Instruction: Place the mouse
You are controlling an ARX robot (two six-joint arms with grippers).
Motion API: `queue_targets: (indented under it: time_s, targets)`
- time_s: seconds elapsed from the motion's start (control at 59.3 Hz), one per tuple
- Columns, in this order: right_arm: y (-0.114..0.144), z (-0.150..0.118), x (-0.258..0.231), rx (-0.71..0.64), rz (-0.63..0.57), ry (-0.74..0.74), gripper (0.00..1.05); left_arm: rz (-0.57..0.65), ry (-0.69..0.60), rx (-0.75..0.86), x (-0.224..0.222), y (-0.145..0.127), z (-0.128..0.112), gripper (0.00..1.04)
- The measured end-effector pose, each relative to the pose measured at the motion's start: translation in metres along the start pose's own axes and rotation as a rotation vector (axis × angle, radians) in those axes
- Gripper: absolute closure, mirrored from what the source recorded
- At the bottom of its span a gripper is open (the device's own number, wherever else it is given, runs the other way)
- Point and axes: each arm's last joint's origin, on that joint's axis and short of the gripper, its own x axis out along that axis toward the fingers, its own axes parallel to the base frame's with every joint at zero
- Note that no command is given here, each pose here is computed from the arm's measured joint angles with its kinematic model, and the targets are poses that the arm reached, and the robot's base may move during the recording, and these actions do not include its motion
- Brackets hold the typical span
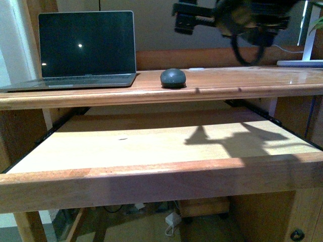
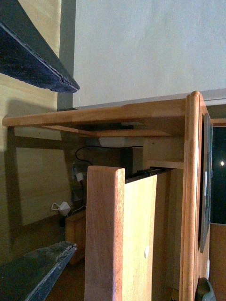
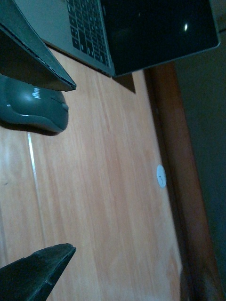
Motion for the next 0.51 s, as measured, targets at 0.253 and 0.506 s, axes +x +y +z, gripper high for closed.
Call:
queue_targets:
  time_s: [0.253, 0.506]
  targets:
    - [-0.089, -0.055, -0.106, 0.031, 0.12, 0.131, 0.07, 0.0, 0.0, 0.0, 0.0, 0.0, 0.0, 0.08]
    - [-0.149, -0.109, -0.211, 0.083, 0.232, 0.218, 0.07, 0.0, 0.0, 0.0, 0.0, 0.0, 0.0, 0.08]
